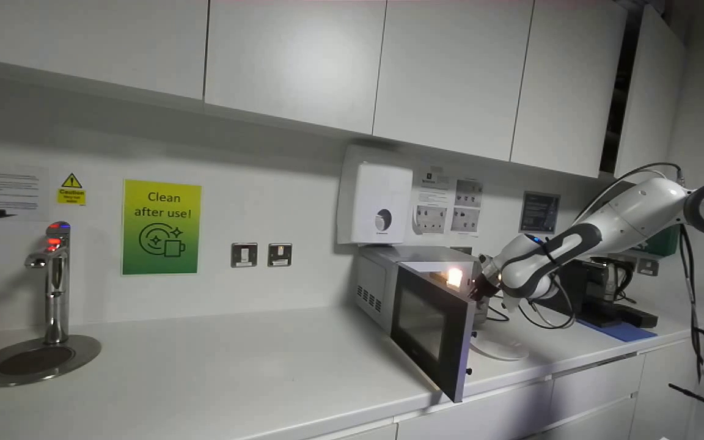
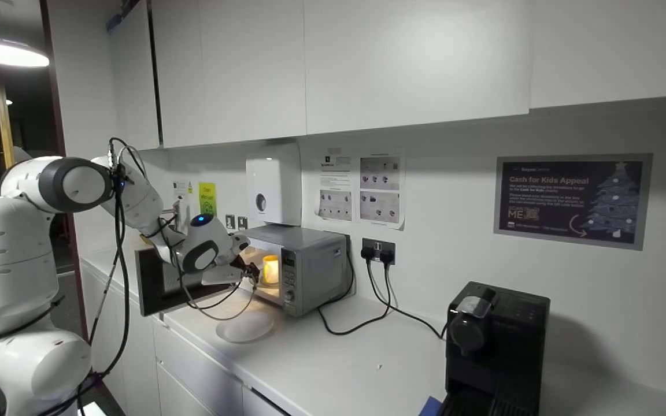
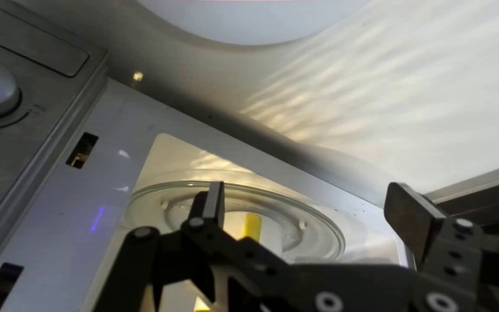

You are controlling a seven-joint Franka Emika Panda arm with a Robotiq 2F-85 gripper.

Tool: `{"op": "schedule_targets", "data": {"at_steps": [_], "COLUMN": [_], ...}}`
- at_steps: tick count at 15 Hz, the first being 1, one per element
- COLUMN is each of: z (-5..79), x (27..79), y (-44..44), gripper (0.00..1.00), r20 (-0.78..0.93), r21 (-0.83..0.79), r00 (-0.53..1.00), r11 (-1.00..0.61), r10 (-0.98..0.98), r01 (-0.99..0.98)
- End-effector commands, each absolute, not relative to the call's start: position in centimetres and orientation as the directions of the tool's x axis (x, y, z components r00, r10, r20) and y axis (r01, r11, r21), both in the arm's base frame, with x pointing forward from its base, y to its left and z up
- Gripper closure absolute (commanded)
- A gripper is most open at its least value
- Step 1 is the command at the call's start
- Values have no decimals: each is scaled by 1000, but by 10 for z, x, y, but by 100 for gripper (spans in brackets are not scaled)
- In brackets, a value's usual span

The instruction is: Remove the mug from the microwave and put it on the right side of the counter.

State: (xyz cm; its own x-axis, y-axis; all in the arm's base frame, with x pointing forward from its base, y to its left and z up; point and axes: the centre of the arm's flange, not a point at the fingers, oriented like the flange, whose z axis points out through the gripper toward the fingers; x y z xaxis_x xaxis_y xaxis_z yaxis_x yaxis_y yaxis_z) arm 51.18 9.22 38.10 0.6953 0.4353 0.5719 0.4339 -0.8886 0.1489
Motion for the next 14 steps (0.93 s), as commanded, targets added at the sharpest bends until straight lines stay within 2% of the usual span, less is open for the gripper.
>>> {"op": "schedule_targets", "data": {"at_steps": [1,8,14], "z": [380,377,381], "x": [511,506,510], "y": [94,91,89], "gripper": [0,0,0], "r20": [573,579,706], "r21": [140,145,160], "r00": [698,694,612], "r11": [-891,-892,-922], "r10": [429,428,357], "r01": [433,429,353]}}
